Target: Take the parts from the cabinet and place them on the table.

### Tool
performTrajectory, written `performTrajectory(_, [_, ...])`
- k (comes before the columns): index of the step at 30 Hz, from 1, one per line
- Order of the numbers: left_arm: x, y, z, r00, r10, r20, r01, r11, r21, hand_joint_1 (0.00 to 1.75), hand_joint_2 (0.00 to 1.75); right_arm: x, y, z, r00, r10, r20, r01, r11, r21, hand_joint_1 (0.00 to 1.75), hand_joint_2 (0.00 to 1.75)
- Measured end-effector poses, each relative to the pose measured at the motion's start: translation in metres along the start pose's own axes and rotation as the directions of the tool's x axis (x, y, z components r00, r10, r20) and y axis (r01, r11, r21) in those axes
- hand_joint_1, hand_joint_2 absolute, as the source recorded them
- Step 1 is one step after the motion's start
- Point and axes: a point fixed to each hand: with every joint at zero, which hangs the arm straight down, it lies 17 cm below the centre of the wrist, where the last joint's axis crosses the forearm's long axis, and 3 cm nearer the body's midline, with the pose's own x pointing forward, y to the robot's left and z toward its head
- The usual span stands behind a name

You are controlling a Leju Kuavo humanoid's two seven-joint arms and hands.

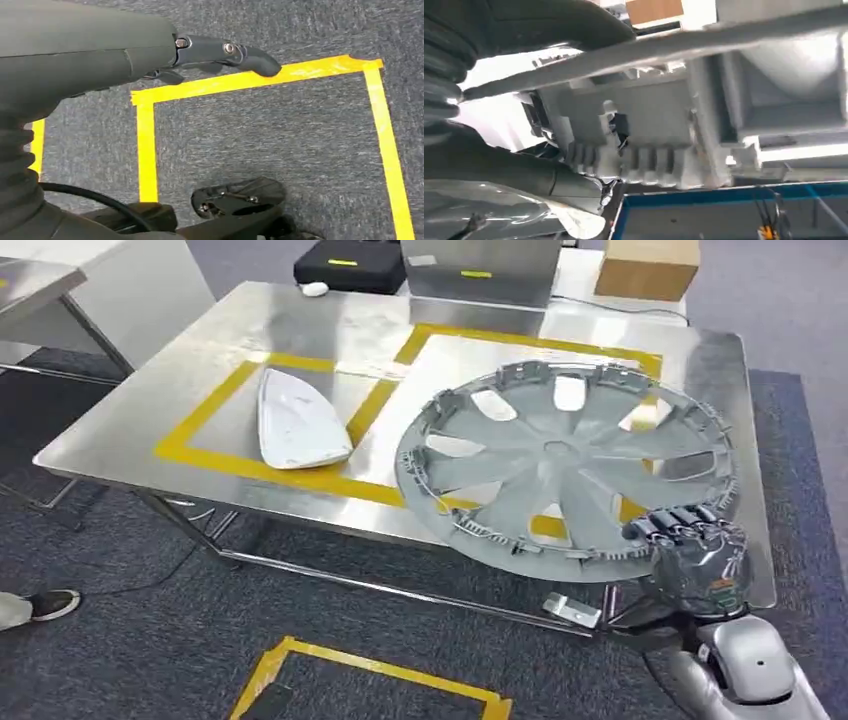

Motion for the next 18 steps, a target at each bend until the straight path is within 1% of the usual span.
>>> performTrajectory(7, [0.007, -0.003, -0.002, 0.999, -0.04, 0.018, 0.041, 0.999, -0.022, 0.0, 1.75, 0.003, 0.014, -0.018, 0.999, -0.049, 0.008, 0.049, 0.999, -0.001, 1.75, 1.75])
performTrajectory(13, [0.022, 0.0, -0.008, 0.996, -0.087, 0.033, 0.088, 0.996, -0.026, 0.0, 1.75, 0.009, 0.026, -0.059, 0.995, -0.095, 0.042, 0.095, 0.995, -0.006, 1.75, 1.75])
performTrajectory(16, [0.021, -0.007, -0.006, 0.997, -0.072, 0.019, 0.073, 0.995, -0.064, 0.0, 1.75, 0.014, 0.036, -0.076, 0.992, -0.106, 0.065, 0.105, 0.994, 0.02, 1.75, 1.75])
performTrajectory(18, [0.026, -0.007, -0.008, 0.996, -0.081, 0.029, 0.083, 0.994, -0.072, 0.0, 1.75, 0.011, 0.048, -0.084, 0.992, -0.108, 0.065, 0.104, 0.993, 0.053, 1.75, 1.75])
